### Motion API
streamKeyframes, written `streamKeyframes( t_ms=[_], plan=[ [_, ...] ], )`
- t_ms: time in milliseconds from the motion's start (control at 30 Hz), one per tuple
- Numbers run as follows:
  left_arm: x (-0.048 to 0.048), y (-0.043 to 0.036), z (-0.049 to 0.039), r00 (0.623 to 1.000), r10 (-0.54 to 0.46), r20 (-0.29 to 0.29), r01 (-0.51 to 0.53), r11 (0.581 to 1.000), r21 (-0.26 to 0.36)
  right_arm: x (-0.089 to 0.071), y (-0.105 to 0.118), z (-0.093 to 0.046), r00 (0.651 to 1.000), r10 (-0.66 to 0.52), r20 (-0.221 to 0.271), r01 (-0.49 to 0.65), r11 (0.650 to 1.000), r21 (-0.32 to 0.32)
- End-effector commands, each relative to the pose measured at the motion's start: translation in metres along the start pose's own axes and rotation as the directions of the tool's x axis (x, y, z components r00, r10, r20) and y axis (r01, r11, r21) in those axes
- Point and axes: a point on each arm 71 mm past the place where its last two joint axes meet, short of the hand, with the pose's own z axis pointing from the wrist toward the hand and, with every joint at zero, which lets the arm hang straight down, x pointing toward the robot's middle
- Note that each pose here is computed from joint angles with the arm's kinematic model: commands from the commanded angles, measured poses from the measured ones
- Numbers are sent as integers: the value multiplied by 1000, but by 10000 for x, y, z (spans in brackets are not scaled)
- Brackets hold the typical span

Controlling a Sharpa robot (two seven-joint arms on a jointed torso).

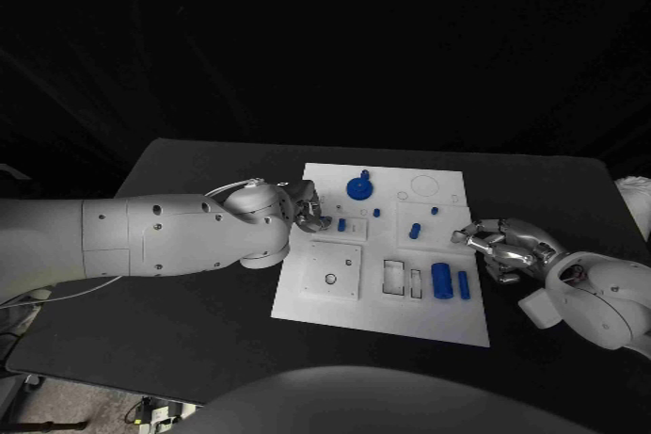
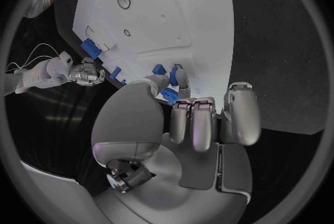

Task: Assemble the parts on the task board

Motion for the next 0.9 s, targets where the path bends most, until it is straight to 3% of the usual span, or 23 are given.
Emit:
streamKeyframes(
  t_ms=[33, 900],
  plan=[
    [-2, -5, 5, 1000, 1, 7, -1, 1000, -7, 15, 2, 1, 1000, -4, -12, 4, 1000, -7],
    [51, -4, 7, 1000, 18, -21, -18, 1000, -3, 17, -9, -5, 1000, -3, -12, 3, 1000, -7]
  ],
)
